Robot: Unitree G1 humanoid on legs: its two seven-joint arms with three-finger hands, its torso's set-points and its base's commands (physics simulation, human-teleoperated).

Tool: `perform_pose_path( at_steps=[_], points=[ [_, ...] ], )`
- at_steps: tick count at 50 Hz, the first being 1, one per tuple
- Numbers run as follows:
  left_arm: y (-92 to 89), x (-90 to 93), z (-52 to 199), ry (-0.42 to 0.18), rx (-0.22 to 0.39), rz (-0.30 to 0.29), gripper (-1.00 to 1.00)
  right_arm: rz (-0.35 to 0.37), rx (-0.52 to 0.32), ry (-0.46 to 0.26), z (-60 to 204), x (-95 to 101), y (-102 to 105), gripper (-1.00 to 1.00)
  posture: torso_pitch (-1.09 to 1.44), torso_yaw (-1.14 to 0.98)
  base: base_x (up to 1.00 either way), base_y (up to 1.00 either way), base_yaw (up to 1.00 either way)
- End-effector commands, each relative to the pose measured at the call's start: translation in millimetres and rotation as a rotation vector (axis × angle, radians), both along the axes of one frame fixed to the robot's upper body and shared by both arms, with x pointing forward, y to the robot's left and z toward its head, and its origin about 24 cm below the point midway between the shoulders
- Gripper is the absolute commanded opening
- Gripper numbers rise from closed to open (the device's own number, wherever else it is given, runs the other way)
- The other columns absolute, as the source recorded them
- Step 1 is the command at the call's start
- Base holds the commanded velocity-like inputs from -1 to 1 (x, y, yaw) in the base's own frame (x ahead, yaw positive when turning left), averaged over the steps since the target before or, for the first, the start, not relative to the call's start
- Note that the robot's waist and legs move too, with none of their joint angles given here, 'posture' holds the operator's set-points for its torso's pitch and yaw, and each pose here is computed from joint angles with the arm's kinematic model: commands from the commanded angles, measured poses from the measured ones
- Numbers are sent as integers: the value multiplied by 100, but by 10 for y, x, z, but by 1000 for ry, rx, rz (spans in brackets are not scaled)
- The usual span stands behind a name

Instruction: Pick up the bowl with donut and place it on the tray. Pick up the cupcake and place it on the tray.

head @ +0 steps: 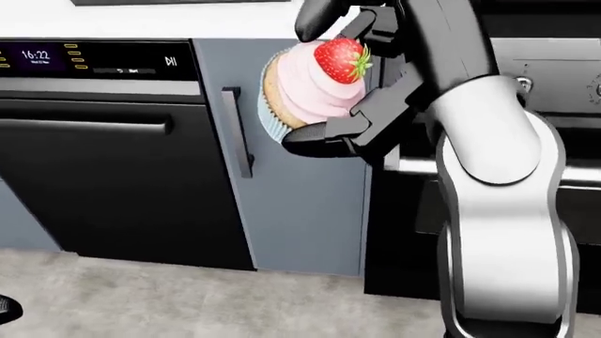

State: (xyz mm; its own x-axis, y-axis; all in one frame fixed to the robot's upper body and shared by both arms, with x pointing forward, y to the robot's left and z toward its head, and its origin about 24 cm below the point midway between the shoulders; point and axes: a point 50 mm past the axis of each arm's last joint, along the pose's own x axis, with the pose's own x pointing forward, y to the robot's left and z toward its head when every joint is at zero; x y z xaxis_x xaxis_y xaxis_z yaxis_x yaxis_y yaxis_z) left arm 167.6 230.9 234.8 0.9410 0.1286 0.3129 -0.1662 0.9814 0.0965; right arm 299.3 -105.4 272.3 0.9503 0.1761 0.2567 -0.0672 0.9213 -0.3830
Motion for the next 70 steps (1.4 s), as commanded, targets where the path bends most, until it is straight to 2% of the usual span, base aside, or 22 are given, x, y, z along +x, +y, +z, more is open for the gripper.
perform_pose_path(
  at_steps=[1, 12, 34, 42, 70],
  points=[
    [13, -28, 57, -38, 10, 17, 100, 15, -4, -46, 88, -36, 29, -100, 0, 0, 8, 0, 0],
    [44, -57, 132, -50, 12, 24, 100, 17, -5, -66, 220, -90, 38, -100, 0, 0, 12, 0, 0],
    [92, -104, 173, -61, 9, 35, 100, 21, -15, -79, 235, -111, 45, -100, 0, 0, 31, 6, 0],
    [115, -146, 236, -69, 10, 39, 100, 22, 8, -97, 310, -137, 38, -100, 0, 0, 3, 14, 0],
    [125, -152, 221, -68, 6, 42, 100, 20, 12, -108, 324, -144, 37, -100, 0, 0, 0, 12, 14]
  ],
)
